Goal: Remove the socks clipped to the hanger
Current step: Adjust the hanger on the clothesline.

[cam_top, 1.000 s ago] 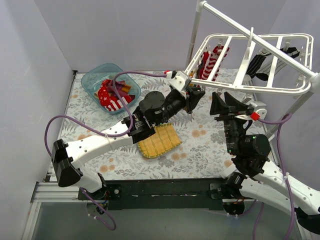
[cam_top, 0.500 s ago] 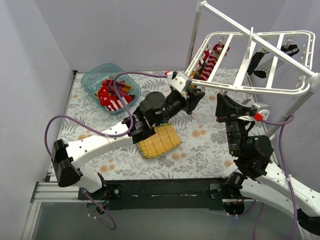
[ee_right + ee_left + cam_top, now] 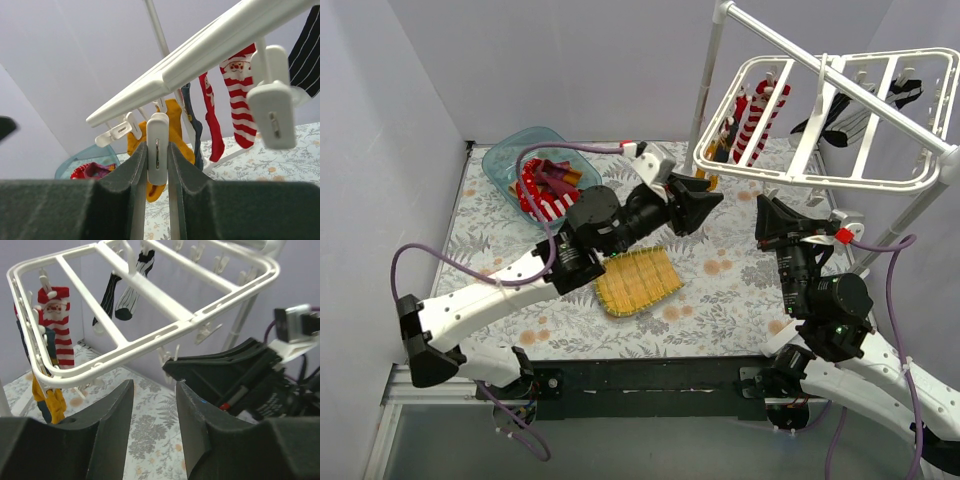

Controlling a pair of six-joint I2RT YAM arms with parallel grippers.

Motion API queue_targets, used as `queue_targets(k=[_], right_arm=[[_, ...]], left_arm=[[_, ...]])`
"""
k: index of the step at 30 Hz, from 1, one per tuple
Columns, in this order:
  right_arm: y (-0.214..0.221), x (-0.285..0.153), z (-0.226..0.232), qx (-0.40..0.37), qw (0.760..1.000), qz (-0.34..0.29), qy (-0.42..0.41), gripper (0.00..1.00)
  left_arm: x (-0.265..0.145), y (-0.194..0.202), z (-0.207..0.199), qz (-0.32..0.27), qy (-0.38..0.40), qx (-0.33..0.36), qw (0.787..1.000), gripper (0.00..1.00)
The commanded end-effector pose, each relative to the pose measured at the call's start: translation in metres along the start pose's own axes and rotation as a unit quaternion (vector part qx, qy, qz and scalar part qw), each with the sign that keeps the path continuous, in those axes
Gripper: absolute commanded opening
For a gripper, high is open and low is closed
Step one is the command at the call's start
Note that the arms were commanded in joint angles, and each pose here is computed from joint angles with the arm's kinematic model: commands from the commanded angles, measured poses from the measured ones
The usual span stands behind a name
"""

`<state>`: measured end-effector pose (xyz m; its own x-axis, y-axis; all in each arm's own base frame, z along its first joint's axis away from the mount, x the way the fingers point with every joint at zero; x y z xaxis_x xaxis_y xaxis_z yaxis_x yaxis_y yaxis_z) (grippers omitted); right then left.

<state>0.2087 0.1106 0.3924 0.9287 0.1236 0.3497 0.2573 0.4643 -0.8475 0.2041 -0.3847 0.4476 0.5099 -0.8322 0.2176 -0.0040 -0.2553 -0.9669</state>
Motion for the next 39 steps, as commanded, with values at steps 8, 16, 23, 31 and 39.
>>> queue_targets(k=[8, 16, 23, 31, 39], right_arm=[[-0.017, -0.001, -0.004, 0.022, 1.0, -0.013, 0.018, 0.06], [-0.021, 0.0, -0.003, 0.024, 0.999, -0.01, 0.018, 0.06], [-0.026, 0.0, -0.002, 0.025, 0.999, -0.011, 0.018, 0.06], [-0.022, 0.002, -0.002, 0.023, 0.999, -0.007, 0.02, 0.06], [-0.019, 0.001, -0.003, 0.023, 0.999, -0.003, 0.023, 0.06]], left_arm=[[-0.005, -0.076, 0.054, -0.013, -0.044, -0.096, 0.994, 0.45], [0.046, -0.064, 0.156, 0.024, -0.004, -0.128, 0.991, 0.58], [0.075, -0.044, 0.183, 0.056, 0.081, -0.167, 0.981, 0.66], [0.086, -0.023, 0.179, 0.069, 0.139, -0.21, 0.965, 0.68], [0.096, -0.012, 0.16, 0.072, 0.175, -0.223, 0.956, 0.68]])
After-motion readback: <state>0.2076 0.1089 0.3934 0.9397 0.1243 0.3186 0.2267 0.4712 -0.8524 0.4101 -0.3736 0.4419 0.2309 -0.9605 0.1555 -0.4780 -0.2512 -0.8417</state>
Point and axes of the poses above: each gripper's point midway between its finger pads, its own x axis out along the fingers, its own z axis along the line the jaws close on, y = z × x, the point moved 2 cm from there along -x, back along the fingers, and after that the axes turned 3 degrees about x, right-handed, at the moved point
